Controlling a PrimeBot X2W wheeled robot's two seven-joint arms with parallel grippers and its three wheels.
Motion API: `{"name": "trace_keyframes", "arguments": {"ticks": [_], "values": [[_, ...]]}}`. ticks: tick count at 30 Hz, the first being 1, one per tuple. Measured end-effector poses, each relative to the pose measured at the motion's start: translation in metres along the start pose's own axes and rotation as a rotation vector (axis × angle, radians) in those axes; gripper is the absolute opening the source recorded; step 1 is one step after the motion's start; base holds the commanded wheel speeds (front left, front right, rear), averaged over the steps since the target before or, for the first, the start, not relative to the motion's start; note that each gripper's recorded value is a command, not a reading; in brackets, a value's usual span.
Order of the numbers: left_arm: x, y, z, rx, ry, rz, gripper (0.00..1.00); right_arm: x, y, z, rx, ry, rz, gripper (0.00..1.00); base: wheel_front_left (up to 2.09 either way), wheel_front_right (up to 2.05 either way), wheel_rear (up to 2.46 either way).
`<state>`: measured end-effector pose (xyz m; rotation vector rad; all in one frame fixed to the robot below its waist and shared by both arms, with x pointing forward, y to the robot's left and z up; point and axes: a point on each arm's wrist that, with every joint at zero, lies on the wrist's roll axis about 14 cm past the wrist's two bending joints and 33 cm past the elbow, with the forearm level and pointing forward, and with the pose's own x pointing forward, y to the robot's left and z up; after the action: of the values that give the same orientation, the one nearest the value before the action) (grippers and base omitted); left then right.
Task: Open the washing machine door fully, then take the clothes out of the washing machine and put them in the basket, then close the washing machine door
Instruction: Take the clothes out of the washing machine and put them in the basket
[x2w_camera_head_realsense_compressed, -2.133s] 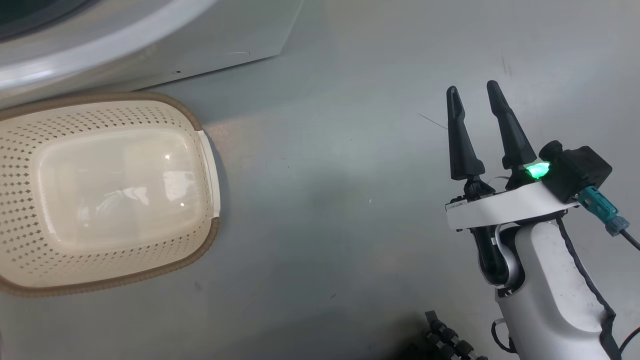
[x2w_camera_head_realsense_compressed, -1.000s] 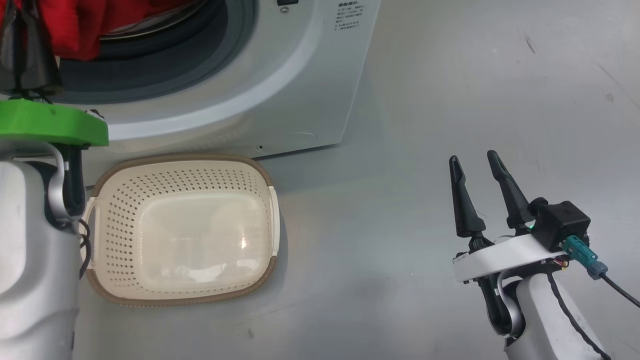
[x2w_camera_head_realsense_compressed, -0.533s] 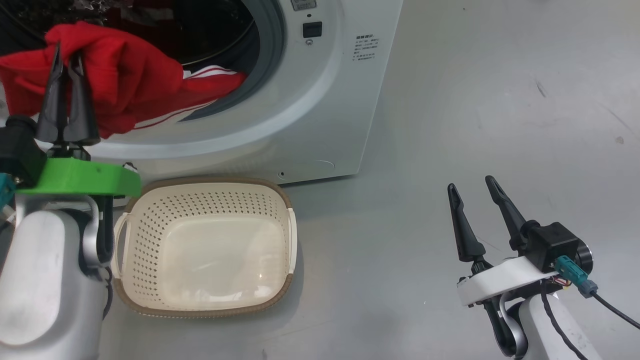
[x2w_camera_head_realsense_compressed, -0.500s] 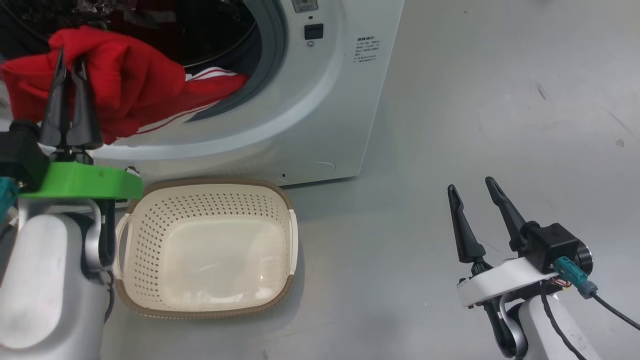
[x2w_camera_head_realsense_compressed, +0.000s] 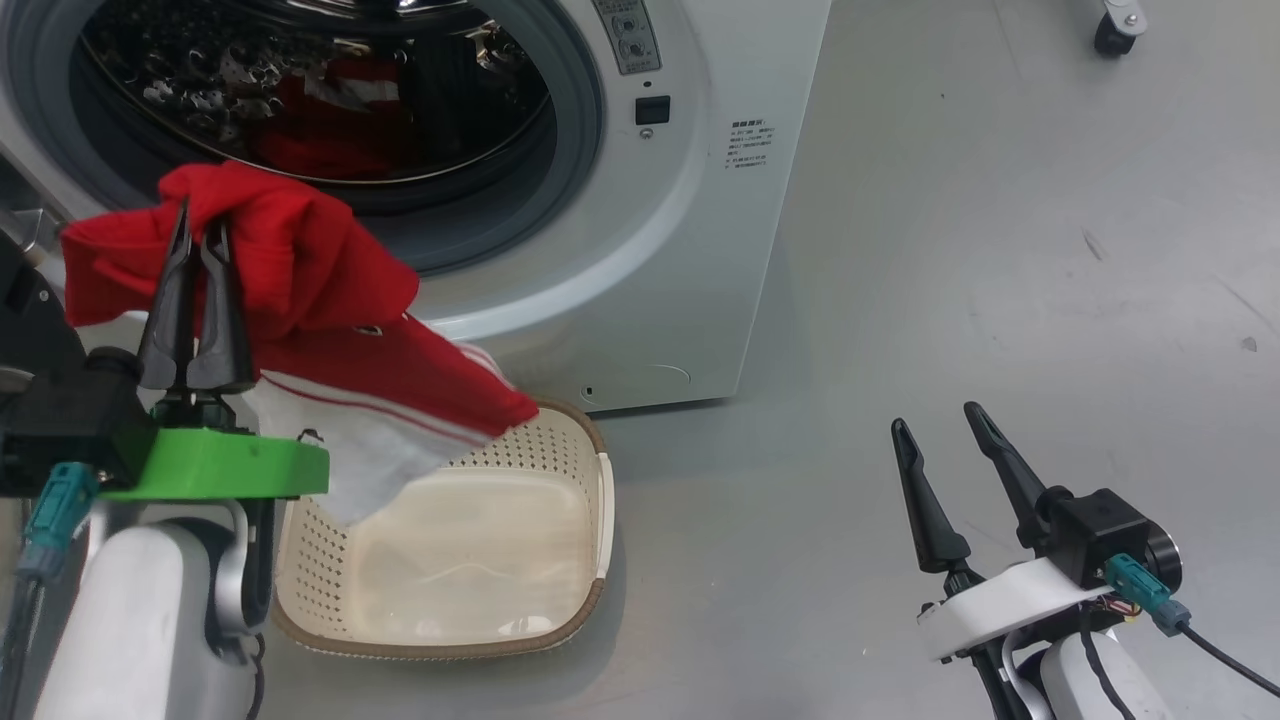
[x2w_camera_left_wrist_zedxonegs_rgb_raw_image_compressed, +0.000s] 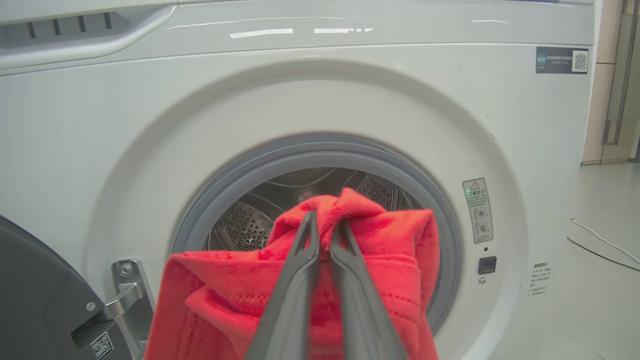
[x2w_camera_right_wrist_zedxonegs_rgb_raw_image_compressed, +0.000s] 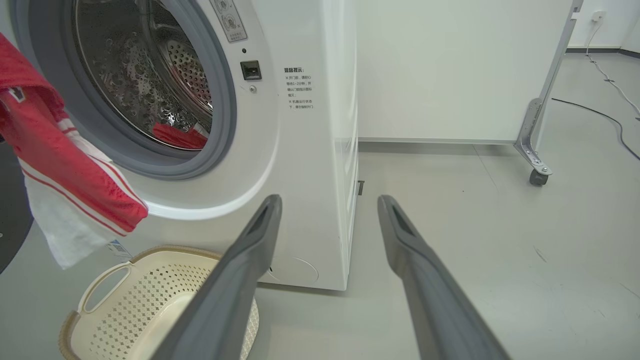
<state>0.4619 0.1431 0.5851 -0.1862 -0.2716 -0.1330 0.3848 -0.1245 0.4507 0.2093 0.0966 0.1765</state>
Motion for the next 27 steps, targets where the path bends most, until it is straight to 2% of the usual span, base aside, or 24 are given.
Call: {"name": "trace_keyframes", "arguments": {"ticks": [15,27], "values": [[-0.031,-0.001,-0.037,-0.048,0.133,0.046,0.0,0.0,0.002,-0.001,0.004,0.0,0.003,1.0,0.0,0.0,0.0],[-0.064,-0.003,-0.127,-0.133,0.411,0.106,0.0,0.007,-0.004,-0.013,0.013,0.033,-0.01,1.0,0.0,0.0,0.0]]}}
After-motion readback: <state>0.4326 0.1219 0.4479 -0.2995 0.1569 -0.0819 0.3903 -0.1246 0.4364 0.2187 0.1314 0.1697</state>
